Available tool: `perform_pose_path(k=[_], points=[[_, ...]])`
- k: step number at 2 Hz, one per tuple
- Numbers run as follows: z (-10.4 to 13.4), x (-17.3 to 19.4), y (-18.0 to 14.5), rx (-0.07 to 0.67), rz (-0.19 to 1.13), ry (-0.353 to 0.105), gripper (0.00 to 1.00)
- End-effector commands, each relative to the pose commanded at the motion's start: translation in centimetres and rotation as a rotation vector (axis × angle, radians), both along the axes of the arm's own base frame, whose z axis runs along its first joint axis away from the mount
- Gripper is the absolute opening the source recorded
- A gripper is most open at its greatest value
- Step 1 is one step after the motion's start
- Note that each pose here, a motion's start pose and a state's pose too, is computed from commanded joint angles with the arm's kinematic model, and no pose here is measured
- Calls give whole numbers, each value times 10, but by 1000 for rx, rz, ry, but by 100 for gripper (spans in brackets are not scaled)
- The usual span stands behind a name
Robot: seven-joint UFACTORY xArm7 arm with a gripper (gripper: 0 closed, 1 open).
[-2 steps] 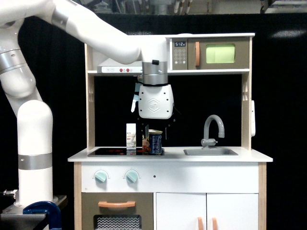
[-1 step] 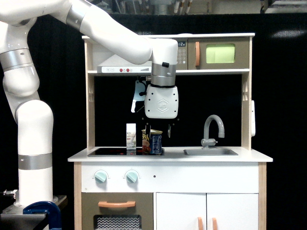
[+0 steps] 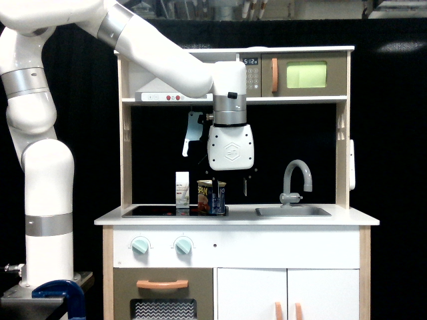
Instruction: Put the canned spam into the sink
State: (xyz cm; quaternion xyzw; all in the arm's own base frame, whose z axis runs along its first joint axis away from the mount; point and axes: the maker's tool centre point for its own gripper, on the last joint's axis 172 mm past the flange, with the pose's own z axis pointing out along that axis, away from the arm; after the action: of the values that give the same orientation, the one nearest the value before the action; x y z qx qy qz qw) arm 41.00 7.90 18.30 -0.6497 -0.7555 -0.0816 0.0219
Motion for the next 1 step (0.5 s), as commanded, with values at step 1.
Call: perform_pose_path(k=[1], points=[[0,-5,17,356,105,288,100]])
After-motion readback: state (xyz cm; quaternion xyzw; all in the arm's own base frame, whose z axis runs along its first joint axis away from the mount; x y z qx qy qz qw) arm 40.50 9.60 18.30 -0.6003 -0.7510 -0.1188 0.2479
